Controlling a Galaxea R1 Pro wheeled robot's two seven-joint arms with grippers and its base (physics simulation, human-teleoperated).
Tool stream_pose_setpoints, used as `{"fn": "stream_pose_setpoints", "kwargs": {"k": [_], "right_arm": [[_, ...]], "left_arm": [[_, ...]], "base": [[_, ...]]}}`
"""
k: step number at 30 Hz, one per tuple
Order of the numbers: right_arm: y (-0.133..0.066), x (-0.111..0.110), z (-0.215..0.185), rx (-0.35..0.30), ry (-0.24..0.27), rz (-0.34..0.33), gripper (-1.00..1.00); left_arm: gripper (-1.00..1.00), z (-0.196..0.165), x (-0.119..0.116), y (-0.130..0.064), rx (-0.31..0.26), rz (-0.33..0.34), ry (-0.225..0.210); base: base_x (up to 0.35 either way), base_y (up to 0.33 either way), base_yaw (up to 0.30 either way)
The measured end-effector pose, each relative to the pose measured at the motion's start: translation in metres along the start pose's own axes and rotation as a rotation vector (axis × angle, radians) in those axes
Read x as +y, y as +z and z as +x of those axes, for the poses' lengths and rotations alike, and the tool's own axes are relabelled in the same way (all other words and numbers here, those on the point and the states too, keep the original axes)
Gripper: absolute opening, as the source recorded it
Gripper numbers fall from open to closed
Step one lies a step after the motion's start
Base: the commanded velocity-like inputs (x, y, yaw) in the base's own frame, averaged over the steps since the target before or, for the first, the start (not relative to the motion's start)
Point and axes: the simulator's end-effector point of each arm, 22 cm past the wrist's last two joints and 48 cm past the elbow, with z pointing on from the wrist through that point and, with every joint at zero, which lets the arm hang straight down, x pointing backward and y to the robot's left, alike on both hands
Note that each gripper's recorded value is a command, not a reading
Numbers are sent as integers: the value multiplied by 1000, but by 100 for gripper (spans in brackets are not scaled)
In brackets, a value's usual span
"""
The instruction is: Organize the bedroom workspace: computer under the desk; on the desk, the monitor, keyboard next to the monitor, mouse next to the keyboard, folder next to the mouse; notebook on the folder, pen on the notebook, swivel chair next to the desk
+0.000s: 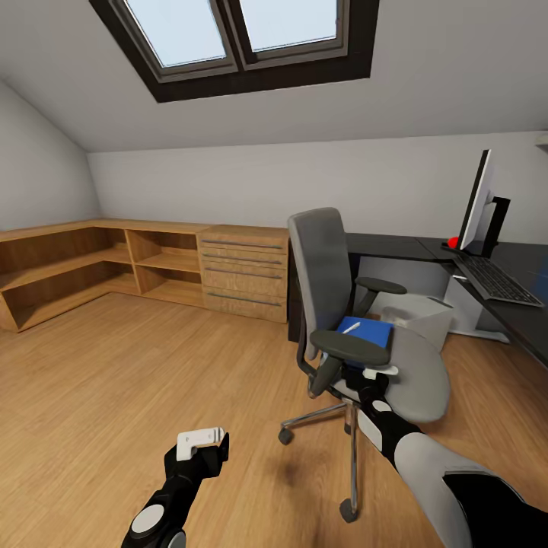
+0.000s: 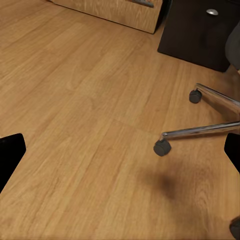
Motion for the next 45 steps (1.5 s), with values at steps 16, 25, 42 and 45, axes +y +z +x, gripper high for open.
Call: {"fn": "stream_pose_setpoints", "kwargs": {"k": [16,25,42,45], "right_arm": [[0,-5,-7,-12,0,4,100],[-1,-7,-13,-27,2,7,100],[3,-76,-12,-25,221,150,100],[3,-92,-11,-19,276,178,100]], "left_arm": [[100,-6,1,-2,-16,1,0],[100,-10,12,-2,-25,-20,-7],[100,-20,81,1,-42,-158,-78],[100,-20,81,1,-42,-159,-79]], "base": [[0,0,-183],[0,0,-238],[0,0,-34],[0,0,0]]}}
